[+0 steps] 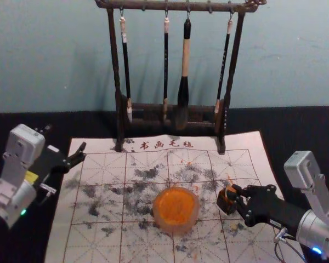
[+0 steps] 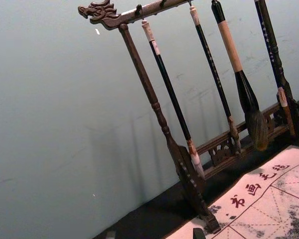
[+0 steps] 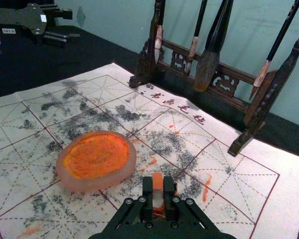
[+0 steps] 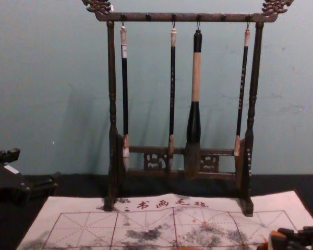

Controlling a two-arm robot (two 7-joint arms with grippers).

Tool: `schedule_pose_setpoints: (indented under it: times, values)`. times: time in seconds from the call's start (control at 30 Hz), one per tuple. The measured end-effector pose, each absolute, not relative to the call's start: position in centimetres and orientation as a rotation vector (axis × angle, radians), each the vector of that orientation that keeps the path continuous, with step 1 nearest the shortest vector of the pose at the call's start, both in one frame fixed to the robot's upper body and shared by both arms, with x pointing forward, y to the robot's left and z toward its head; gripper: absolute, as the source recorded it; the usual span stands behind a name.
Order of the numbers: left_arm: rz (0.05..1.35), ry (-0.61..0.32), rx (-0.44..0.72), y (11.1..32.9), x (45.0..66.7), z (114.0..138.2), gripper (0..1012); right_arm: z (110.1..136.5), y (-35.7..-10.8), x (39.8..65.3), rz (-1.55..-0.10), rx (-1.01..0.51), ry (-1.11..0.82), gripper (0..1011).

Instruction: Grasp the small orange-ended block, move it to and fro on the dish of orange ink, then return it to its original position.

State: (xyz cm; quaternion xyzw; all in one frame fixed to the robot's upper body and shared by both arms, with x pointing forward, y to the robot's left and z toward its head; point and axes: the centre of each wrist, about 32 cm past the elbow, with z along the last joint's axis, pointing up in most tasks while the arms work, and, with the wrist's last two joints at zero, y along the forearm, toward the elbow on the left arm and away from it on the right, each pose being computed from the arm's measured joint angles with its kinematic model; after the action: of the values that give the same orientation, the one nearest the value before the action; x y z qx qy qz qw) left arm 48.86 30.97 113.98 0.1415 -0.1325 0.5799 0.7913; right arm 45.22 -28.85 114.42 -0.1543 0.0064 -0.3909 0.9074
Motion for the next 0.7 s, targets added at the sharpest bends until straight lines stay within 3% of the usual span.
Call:
schedule_pose_setpoints:
  times: [0.7]
  values:
    - [1.248, -0.285, 0.304, 30.97, 48.86, 113.98, 1001, 115.34, -28.87, 45.01, -0.833, -0.291, -0.002, 78]
